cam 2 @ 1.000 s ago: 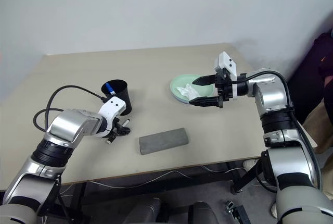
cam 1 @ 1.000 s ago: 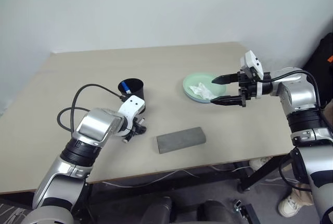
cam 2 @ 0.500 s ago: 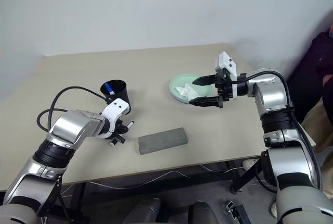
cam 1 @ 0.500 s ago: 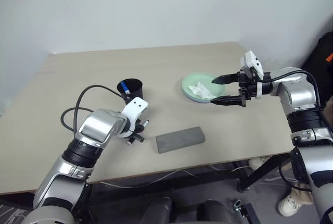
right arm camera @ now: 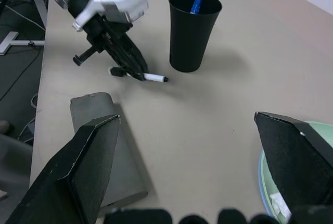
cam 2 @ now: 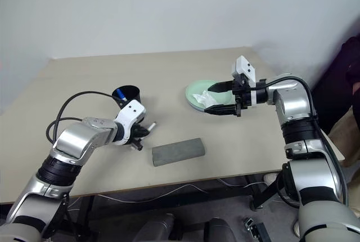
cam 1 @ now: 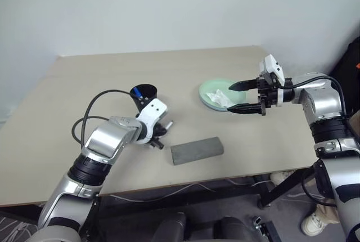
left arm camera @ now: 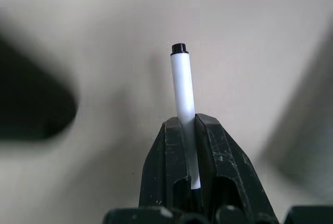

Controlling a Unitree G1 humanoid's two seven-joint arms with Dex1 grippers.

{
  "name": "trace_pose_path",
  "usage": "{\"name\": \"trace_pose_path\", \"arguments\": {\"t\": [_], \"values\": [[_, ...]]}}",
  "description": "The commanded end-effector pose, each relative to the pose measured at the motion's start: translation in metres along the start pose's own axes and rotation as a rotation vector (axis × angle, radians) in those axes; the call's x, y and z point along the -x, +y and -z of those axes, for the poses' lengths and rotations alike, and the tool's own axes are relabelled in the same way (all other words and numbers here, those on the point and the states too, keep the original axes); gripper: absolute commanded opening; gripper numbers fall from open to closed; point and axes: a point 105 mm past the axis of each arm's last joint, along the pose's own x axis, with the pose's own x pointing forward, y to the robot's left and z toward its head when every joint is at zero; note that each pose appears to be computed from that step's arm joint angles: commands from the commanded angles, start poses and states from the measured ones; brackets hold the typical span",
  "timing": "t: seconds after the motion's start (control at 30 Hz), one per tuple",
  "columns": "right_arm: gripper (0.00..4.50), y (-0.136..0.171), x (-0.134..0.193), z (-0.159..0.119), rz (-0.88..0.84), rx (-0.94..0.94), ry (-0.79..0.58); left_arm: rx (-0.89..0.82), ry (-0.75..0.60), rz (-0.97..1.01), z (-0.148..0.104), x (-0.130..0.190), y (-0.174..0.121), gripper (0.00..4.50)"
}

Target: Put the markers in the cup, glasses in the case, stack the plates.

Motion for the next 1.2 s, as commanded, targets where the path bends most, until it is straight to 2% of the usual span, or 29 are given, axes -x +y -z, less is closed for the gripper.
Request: {"name": "trace_pose_path", "arguments": {"t": [0.03,0.13,0.23,0.33,0.5,0.67,0.8,1.2], "values": [[4.5,-0.002,0.002,-0.017,0.004,0.056,-0.023,-0.054,-0.253,0.068,-0.046,0.018,-0.007,0.02],[4.5,-0.001,0.003,-0.017,0.005,0.054,-0.025,-0.077,-0.37,0.065,-0.064,0.026,-0.006,0.02],[4.5,-0.001,0.004,-0.017,0.008,0.052,-0.027,-0.066,-0.549,-0.02,-0.094,0.039,0.008,0.02],[4.5,-0.005,0.007,-0.022,0.031,0.062,-0.045,-0.037,-0.718,-0.209,-0.117,0.054,0.039,0.02],[4.5,-0.007,0.013,-0.029,0.048,0.071,-0.061,0.034,-0.874,-0.445,-0.134,0.075,0.082,0.02],[4.5,-0.008,0.021,-0.045,0.061,0.08,-0.123,0.049,-0.892,-0.548,-0.128,0.077,0.104,0.02],[4.5,-0.008,0.026,-0.057,0.067,0.074,-0.172,0.05,-0.879,-0.56,-0.119,0.07,0.108,0.02],[4.5,-0.007,0.027,-0.055,0.072,0.07,-0.17,0.097,-0.802,-0.658,-0.081,0.059,0.122,0.02]]}}
